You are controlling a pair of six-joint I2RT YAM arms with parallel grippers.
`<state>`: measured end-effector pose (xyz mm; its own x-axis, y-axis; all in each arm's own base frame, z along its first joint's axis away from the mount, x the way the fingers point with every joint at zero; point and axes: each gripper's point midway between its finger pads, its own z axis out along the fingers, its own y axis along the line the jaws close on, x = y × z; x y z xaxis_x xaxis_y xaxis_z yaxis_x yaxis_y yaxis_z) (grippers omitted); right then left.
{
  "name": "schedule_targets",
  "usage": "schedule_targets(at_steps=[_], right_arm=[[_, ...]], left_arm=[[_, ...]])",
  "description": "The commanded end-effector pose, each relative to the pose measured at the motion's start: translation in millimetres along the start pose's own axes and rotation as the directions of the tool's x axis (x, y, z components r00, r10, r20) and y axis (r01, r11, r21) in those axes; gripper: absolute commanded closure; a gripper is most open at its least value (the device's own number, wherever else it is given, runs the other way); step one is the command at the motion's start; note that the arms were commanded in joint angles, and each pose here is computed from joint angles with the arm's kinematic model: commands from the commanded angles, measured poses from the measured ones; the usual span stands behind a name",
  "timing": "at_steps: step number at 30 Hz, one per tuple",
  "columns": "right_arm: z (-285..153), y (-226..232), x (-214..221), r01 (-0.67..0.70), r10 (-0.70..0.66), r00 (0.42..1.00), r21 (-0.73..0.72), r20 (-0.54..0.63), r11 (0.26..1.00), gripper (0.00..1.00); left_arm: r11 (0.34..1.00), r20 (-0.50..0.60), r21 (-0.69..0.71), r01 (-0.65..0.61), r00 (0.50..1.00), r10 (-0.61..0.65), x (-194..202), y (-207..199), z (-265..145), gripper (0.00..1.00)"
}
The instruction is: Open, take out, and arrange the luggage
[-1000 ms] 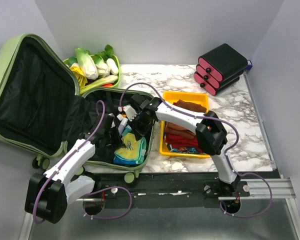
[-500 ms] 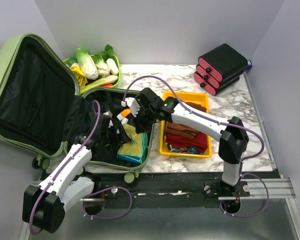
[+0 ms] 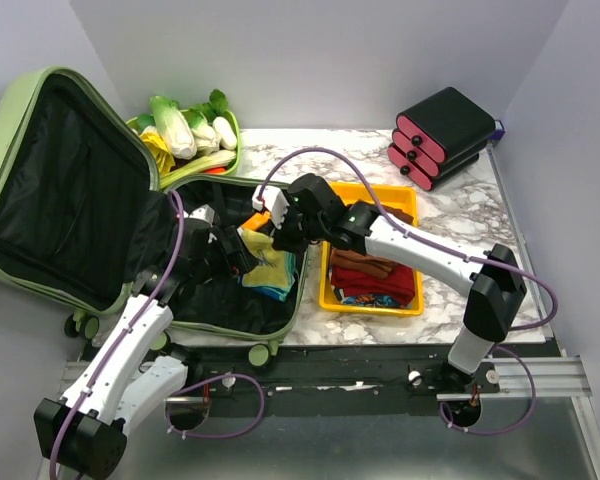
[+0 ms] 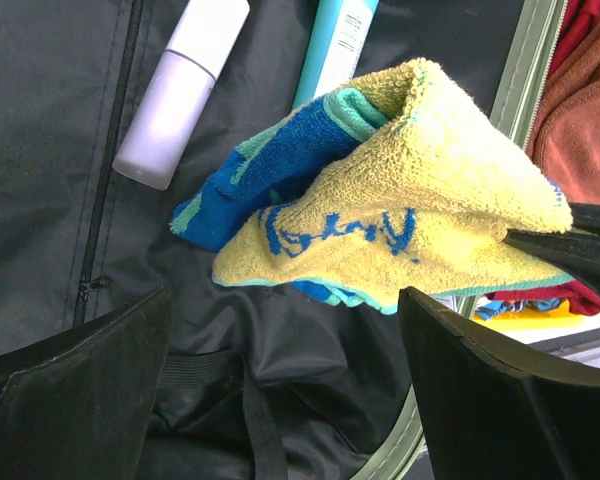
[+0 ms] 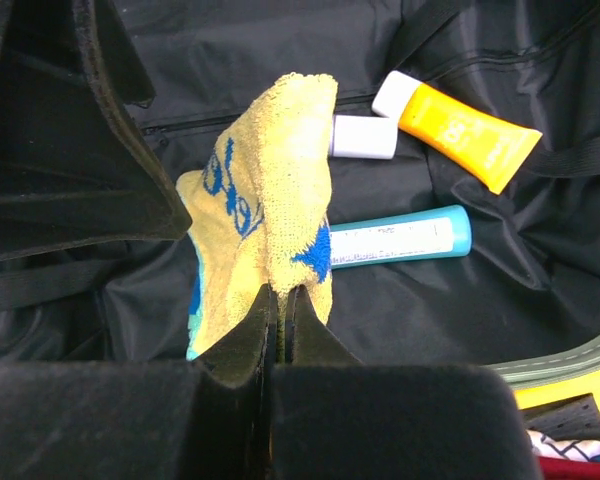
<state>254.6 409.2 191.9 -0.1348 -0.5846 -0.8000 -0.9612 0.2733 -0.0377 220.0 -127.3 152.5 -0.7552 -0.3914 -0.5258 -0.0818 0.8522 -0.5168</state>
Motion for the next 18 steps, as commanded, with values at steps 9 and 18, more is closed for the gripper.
schedule_targets(at_steps=[9, 18], right_arm=[[-38.1, -18.9, -41.2, 0.133, -0.164, 0.969, 0.167, 0.187, 0.977, 0.99], [-61.8, -29.8, -50.4, 0.112, -0.168, 0.964, 0.256, 0.206, 0.96, 0.99]], left_arm=[[0.991, 0.119, 0.105, -0.081, 0.991, 0.068, -31.8, -29.2, -12.1, 0.01], [0.992, 0.159, 0.067, -0.103, 0.983, 0.092, -41.7, -25.6, -17.8, 0.01]])
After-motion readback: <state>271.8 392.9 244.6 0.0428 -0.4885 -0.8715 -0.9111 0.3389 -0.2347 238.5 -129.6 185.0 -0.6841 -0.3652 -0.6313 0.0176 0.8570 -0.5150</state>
